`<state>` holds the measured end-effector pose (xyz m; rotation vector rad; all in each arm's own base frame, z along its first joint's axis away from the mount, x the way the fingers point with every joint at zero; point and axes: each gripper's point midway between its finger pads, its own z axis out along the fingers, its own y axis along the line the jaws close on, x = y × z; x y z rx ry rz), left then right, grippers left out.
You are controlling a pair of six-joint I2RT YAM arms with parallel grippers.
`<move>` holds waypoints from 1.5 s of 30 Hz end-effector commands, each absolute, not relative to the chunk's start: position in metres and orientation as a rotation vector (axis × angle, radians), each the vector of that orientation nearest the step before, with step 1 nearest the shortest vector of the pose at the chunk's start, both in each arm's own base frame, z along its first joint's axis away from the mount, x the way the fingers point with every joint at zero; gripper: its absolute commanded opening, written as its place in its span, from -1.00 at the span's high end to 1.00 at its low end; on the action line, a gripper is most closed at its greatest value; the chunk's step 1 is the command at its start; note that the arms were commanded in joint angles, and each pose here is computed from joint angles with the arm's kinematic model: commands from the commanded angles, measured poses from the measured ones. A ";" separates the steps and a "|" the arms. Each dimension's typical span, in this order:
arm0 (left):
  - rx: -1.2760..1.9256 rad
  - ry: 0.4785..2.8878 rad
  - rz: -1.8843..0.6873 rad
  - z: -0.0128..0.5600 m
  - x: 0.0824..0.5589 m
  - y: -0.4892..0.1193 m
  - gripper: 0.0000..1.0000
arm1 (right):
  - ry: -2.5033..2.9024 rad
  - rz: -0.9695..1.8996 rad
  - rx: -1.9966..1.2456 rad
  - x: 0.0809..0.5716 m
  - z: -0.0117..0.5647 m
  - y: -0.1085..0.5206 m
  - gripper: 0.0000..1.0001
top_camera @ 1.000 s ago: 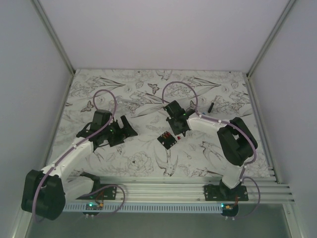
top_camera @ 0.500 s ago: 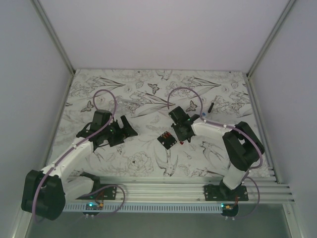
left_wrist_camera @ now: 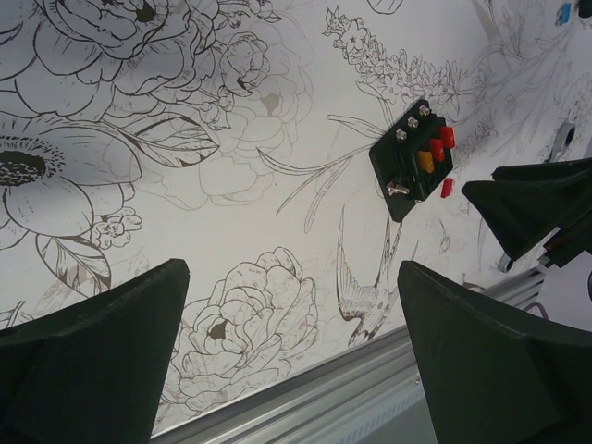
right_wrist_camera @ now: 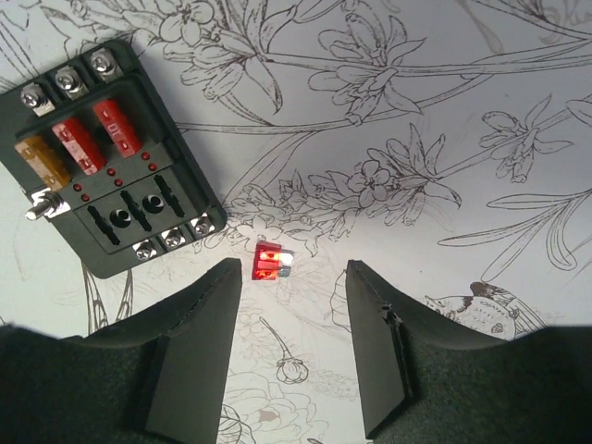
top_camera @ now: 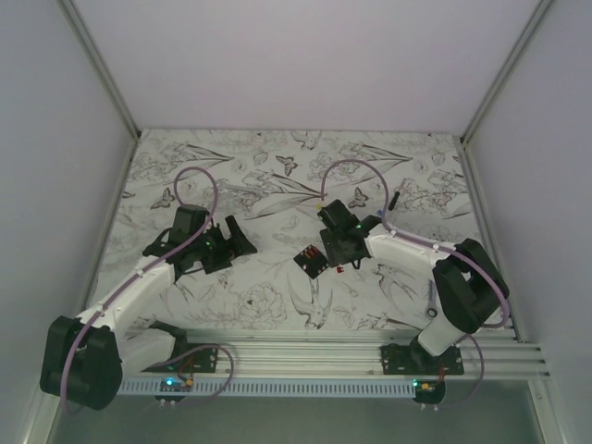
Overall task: Snap on the fuse box
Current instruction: Adjust the fuse at the center of the board.
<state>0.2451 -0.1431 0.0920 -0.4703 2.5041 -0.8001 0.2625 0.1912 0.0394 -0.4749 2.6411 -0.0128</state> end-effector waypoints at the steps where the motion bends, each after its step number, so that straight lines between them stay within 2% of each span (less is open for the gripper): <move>1: -0.429 2.527 -0.818 0.092 0.242 -0.147 -0.99 | 2.595 0.000 -0.588 0.263 0.046 0.193 -0.10; 5: -0.433 2.526 -0.819 0.092 0.241 -0.147 -0.99 | 2.638 0.038 -0.468 0.264 0.048 0.193 -0.05; 13: -0.414 2.526 -0.823 0.093 0.240 -0.148 -1.00 | 2.621 -0.080 -0.223 0.275 0.034 0.185 -0.14; 26: -0.411 2.519 -0.817 0.092 0.238 -0.146 -0.99 | 2.685 -0.101 -0.277 0.261 0.016 0.188 -0.14; 45: -0.414 2.522 -0.818 0.091 0.237 -0.146 -0.99 | 2.712 -0.201 -0.281 0.236 0.020 0.150 -0.16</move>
